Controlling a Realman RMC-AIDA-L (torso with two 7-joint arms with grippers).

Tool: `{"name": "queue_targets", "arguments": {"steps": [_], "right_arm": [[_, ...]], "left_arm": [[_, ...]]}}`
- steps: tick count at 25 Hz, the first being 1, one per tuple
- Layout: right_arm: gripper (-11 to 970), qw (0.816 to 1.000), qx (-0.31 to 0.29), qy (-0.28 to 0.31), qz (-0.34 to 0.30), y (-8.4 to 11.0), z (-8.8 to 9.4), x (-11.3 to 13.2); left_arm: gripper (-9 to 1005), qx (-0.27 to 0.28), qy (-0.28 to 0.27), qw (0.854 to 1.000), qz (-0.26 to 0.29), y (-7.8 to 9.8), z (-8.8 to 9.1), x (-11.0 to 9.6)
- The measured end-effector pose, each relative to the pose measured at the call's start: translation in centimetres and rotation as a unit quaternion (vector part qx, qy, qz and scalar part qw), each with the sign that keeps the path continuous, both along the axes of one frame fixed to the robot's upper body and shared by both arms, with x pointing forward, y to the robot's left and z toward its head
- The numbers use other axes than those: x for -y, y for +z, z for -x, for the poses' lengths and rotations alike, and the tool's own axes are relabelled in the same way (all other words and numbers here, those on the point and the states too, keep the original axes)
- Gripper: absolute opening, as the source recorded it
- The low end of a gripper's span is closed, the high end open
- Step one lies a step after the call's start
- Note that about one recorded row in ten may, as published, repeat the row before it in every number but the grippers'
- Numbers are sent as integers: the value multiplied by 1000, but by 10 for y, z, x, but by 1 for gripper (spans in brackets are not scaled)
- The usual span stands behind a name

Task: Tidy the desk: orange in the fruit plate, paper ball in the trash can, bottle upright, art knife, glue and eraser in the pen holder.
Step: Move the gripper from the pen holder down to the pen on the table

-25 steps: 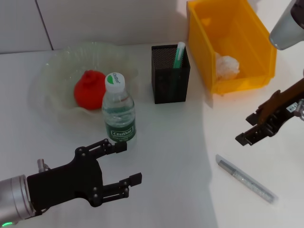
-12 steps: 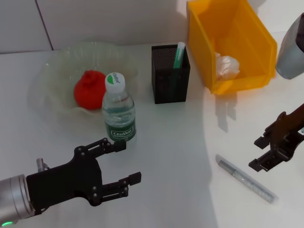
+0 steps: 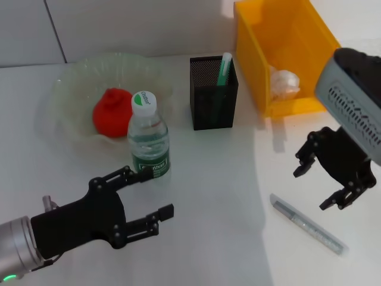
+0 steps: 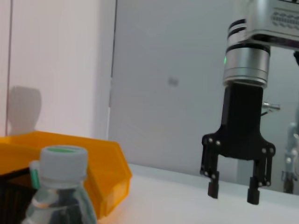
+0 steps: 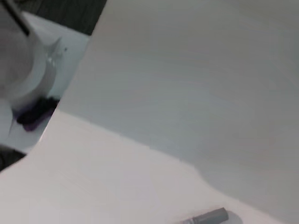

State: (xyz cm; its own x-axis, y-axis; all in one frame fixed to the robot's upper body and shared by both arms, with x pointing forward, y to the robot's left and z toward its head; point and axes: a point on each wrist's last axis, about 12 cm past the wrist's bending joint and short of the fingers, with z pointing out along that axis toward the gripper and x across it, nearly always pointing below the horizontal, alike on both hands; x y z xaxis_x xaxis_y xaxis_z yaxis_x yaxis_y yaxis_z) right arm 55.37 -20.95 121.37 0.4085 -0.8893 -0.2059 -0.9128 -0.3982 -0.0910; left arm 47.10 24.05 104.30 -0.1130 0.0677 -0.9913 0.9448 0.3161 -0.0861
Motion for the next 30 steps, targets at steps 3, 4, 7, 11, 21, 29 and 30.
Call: {"name": "queue_targets", "arguments": {"steps": [3,4,7,11,21,29,30], "right_arm": [[633,995,25,91,26,5,-4,-14],[633,992,30,119,30,6,-5,-17],[633,979,41,193,41,7,-5,-25],[633,957,51,280,56,1,-5,-31],[632,889,73,442,95,-21,-10,-37],[632,827,92,551,69,-30,-11,-36],[633,819,92,562,67,-32,-11,-36]], "left_arm": [[786,10,28,999,21,2,-3,-2],[786,10,28,999,21,2,-3,-2],[786,12,48,998,32,2,-4,-4],[786,10,61,997,37,2,-9,-3],[787,-10,91,995,43,-2,-19,0],[787,-17,110,993,37,-5,-24,0],[787,-17,110,993,37,-5,-24,-1]]}}
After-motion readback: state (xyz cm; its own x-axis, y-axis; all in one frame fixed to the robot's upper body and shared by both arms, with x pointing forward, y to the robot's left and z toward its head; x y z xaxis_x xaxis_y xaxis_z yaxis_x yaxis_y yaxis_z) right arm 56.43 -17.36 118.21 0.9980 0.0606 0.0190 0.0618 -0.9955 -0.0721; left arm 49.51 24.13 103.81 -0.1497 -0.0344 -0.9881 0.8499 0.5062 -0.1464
